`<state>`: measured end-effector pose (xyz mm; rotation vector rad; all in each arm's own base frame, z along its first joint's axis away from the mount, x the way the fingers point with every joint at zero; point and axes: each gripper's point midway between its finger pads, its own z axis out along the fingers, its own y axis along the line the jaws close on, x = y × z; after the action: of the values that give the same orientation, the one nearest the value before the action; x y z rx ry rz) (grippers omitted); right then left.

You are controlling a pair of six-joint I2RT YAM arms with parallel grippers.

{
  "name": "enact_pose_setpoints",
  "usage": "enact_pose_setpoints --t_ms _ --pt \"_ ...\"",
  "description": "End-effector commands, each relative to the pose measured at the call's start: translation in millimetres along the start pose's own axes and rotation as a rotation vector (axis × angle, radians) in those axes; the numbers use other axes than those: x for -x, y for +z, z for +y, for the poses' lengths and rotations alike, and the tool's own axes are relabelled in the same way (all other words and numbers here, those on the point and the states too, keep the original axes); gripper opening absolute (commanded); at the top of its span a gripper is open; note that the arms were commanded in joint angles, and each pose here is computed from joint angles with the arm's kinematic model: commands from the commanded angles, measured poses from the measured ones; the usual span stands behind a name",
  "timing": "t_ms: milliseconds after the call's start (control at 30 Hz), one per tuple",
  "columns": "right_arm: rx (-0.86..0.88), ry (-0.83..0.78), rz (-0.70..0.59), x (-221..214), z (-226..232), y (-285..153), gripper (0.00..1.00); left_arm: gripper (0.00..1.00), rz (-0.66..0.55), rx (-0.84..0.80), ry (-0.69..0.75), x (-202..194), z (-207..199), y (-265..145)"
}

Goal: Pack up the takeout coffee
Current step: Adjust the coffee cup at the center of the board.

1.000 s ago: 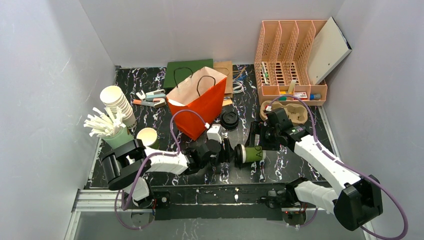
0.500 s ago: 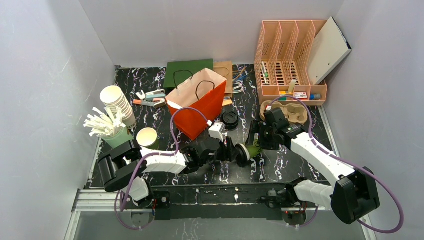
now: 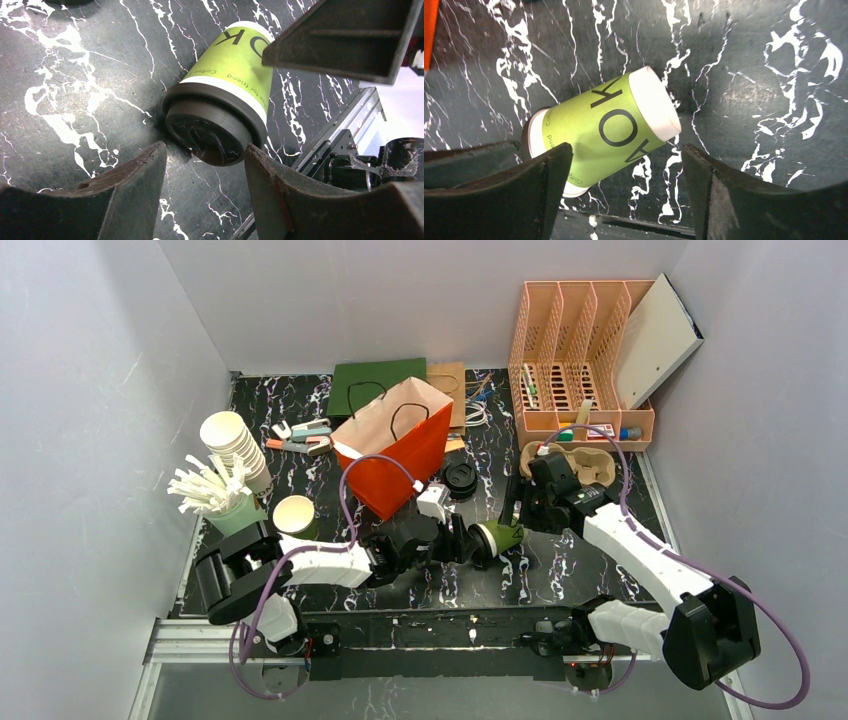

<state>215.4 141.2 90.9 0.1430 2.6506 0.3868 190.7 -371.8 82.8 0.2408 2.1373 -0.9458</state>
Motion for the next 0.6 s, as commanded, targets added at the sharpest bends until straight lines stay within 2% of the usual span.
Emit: enact_pose_setpoints --t_ms 0,133,200,367,567 --pt "-0.048 -0.009 -0.140 36.2 -4.0 -15.7 0.81 0.56 -0.026 -0.038 -0.023 10.7 -10.2 -11.2" --pt "-0.019 0.000 -0.132 41.9 -2.0 -8.2 0.60 0.52 -0.027 -0.072 -0.037 16.1 -21.4 -12.3" --pt "0.003 0.020 -0.114 43.0 -1.6 -2.5 0.53 0.50 -0.028 -0.078 -0.046 17.8 -24.4 -11.4" --pt "0.076 0.059 -0.071 41.9 -2.2 10.0 0.47 0.48 -0.015 -0.083 -0.061 14.8 -26.7 -6.8" --pt "0.070 0.075 -0.049 38.4 -12.7 19.1 0.45 0.48 -0.018 -0.078 -0.067 12.0 -25.1 0.3"
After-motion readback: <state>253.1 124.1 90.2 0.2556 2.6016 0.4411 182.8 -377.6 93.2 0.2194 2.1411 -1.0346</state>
